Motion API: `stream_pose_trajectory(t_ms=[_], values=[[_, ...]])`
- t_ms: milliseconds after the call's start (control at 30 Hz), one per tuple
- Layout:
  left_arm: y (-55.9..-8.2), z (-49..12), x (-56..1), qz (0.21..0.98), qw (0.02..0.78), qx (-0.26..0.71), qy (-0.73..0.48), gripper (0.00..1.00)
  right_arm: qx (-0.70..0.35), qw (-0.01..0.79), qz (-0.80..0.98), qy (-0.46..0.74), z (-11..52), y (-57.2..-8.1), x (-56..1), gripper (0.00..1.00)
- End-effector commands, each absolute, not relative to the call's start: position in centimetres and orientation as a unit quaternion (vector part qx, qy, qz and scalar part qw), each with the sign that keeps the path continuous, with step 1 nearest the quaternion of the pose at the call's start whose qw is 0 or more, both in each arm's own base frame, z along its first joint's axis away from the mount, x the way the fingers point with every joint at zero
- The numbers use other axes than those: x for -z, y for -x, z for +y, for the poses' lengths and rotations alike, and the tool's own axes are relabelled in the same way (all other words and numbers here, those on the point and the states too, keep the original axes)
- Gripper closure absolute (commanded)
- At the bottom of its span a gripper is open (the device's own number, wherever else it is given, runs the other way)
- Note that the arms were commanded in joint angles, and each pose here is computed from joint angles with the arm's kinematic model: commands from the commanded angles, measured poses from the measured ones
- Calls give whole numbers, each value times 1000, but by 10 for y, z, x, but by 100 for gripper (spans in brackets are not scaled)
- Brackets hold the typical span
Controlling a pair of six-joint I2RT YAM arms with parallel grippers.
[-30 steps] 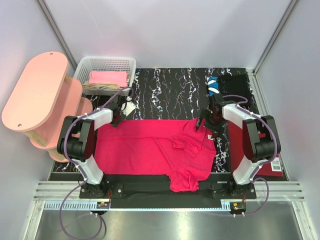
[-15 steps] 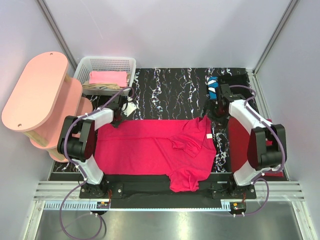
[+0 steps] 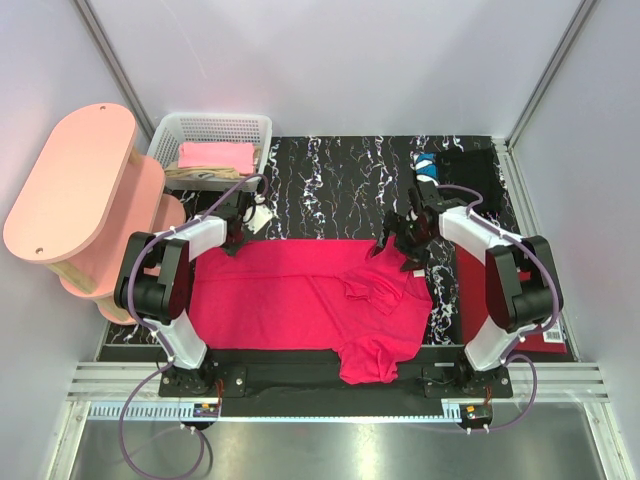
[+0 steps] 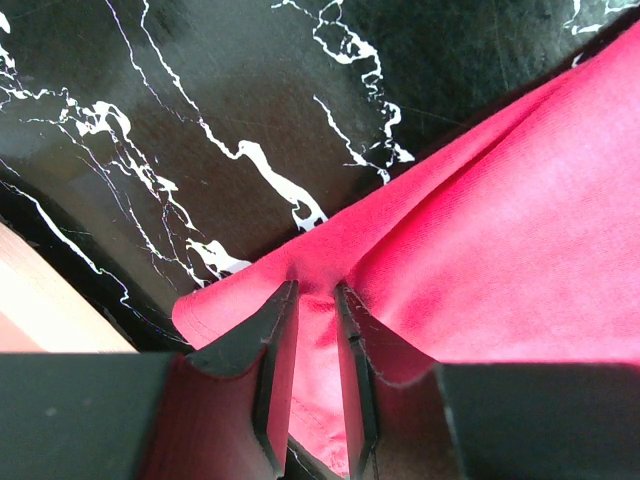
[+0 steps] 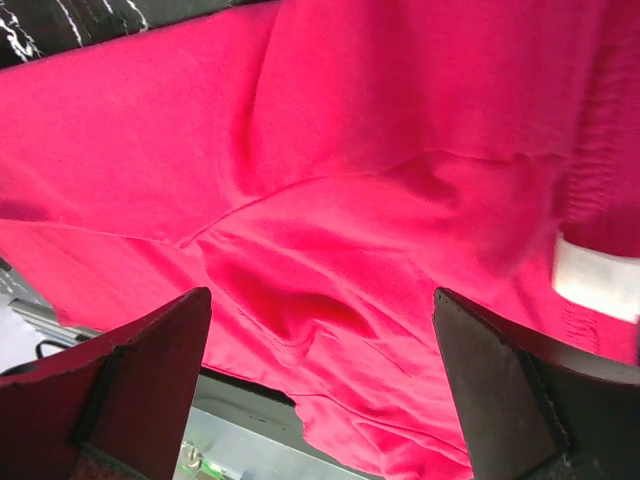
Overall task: Fold and stack the t-shirts
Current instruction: Fold the flattened tshirt in 1/3 of the way
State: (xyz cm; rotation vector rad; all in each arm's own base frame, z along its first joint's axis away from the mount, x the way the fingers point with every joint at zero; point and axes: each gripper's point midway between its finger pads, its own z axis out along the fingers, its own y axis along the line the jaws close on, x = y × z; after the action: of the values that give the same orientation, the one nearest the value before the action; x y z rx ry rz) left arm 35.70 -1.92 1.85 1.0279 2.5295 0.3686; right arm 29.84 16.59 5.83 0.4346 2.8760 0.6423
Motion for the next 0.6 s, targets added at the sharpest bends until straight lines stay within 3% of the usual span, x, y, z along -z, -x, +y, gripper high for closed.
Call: stream_pose_trajectory(t_ms=[0, 300, 567], values=[[-364, -27, -32, 900, 213, -121, -361, 74, -244, 89, 955, -143, 180, -309, -58, 0], [-363, -23, -29, 896, 209, -131, -369, 74, -169, 39, 974, -149, 153, -278, -6, 0], [-363, -12, -30, 895, 209, -140, -369, 74, -126, 30, 978, -163, 126, -265, 1, 0]])
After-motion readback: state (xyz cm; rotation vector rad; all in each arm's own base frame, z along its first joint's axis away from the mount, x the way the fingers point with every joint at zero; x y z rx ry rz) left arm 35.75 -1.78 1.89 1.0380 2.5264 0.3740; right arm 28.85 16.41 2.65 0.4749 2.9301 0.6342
